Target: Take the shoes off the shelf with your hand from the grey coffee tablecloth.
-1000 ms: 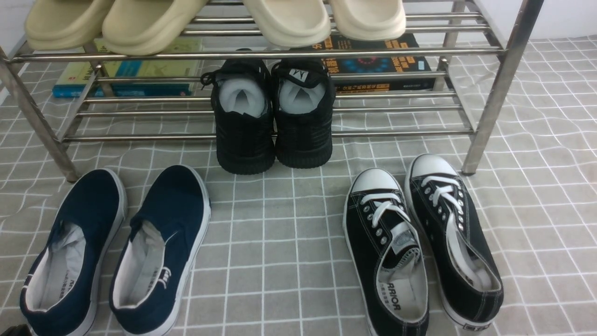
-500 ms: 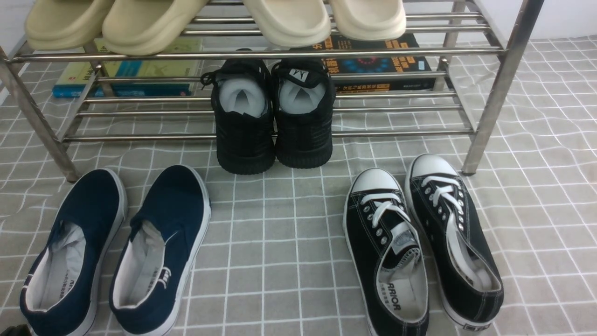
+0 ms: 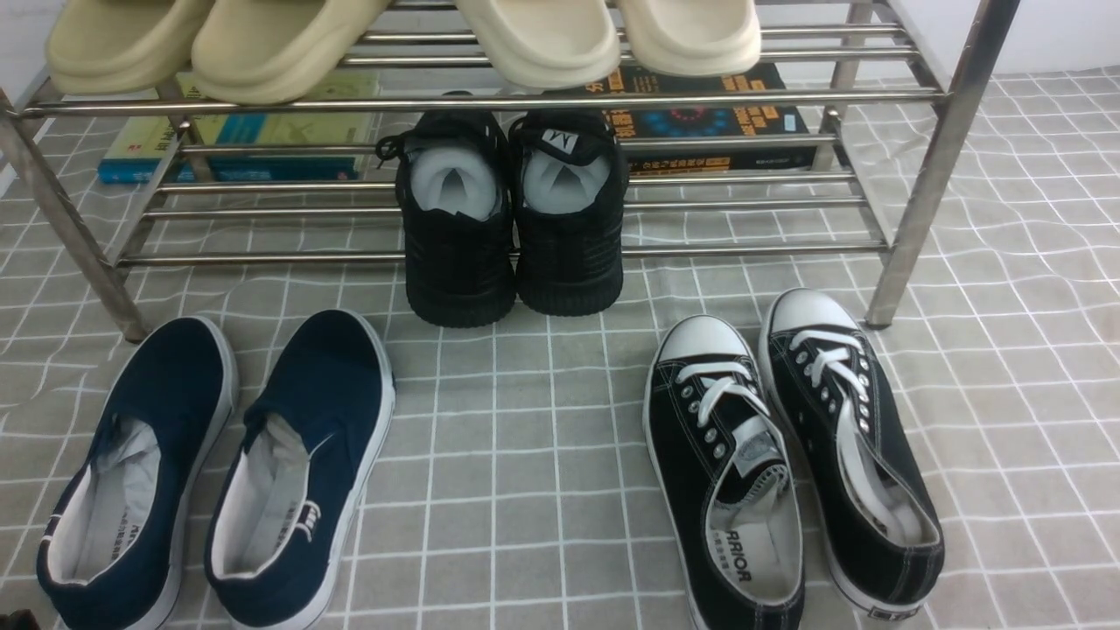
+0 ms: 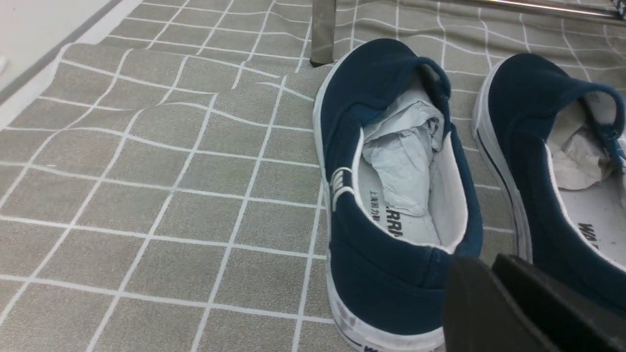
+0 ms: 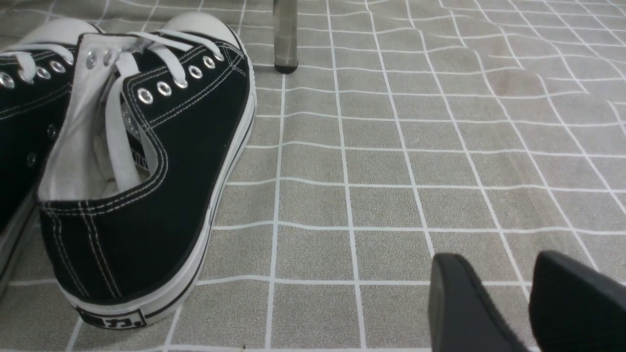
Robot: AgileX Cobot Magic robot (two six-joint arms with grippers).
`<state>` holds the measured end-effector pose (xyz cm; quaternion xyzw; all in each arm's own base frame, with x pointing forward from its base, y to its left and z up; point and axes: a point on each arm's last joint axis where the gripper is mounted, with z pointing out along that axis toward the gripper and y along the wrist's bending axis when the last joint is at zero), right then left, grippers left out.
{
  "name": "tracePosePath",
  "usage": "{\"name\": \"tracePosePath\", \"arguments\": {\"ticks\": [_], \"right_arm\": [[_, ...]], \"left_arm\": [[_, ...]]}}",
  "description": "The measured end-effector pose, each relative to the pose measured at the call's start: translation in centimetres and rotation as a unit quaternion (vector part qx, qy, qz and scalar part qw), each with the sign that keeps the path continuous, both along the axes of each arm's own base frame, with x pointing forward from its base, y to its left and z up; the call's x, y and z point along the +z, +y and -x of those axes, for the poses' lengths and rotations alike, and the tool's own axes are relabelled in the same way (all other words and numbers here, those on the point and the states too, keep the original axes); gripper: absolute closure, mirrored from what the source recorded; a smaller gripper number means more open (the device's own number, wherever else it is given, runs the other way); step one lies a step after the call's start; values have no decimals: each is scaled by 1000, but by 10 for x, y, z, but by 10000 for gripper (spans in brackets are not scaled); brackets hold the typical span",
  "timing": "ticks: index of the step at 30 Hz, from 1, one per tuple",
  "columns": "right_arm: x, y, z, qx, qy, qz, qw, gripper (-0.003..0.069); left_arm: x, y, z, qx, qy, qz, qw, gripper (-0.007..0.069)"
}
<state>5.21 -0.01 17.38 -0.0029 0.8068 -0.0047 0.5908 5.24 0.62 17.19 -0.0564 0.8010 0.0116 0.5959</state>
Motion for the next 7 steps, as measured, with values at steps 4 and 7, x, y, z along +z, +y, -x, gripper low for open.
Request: {"name": "tracePosePath", "arguments": {"ticks": [4,7], "right_arm": [[0,0,0,0,0,0,1000,420],[0,0,0,0,0,0,1000,420]], "left_arm": [[0,-3,0,-24,0,0,1000,545],[0,-3,0,-25,0,0,1000,539]]}}
